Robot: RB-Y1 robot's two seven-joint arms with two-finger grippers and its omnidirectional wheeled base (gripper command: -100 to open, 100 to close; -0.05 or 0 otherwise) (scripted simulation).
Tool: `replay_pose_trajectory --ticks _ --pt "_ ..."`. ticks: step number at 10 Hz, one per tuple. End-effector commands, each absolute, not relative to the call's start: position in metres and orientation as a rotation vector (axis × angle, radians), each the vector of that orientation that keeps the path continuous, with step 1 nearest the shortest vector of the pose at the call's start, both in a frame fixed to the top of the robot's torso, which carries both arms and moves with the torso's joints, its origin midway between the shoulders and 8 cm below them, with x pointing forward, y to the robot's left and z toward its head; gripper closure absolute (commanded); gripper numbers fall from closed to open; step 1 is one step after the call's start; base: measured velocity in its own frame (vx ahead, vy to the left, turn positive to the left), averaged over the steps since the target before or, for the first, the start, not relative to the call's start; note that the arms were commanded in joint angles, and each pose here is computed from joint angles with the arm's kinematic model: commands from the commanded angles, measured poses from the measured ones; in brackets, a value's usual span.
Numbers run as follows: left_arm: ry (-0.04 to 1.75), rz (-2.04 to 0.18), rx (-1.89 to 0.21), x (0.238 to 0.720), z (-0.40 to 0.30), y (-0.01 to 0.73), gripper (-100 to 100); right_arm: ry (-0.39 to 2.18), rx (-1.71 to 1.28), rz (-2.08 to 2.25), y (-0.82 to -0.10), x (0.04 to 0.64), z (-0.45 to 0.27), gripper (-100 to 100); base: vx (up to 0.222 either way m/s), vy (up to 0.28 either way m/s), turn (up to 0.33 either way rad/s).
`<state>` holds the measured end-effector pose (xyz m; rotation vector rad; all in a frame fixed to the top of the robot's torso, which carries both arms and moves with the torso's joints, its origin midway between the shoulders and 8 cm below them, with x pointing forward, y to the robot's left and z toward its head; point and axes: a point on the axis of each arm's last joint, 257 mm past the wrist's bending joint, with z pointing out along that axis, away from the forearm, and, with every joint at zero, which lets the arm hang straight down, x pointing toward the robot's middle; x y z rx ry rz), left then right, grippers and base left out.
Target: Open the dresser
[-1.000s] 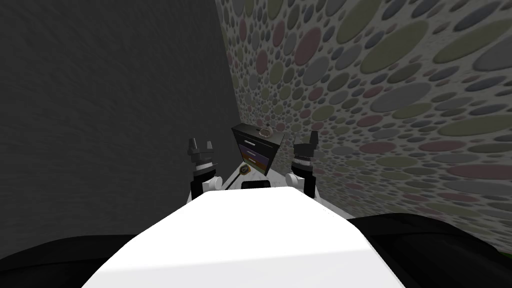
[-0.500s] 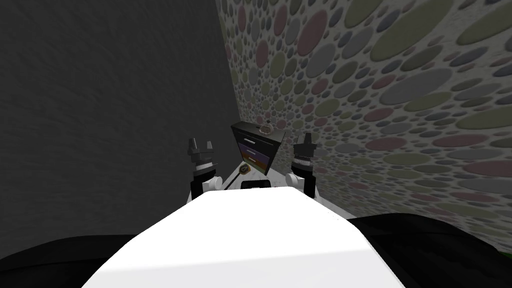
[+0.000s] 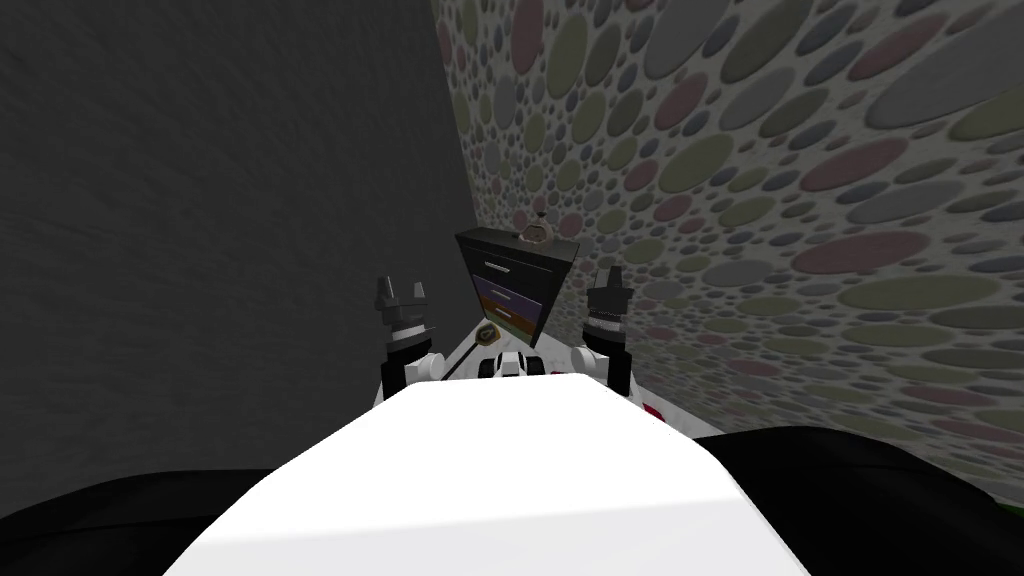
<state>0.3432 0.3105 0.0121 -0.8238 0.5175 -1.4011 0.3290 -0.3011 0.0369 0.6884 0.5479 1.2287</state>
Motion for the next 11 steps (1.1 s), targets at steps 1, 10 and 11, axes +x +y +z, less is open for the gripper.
replay_pose_trajectory --ticks 1,10,11 --pt "0.601 -1.409 -0.787 0.349 0.012 0.300 -100 0.548 0.689 1.229 -0.301 0.329 0.037 0 0.016 0.002 -0.054" --pt "0.832 -1.428 -0.815 0.375 -0.003 0.269 -100 0.548 0.689 1.228 -0.301 0.329 0.037 0 0.040 0.011 -0.091" --pt "0.851 -1.428 -0.827 0.377 -0.006 0.266 -100 0.548 0.689 1.229 -0.301 0.329 0.037 0 0.052 0.006 -0.091"
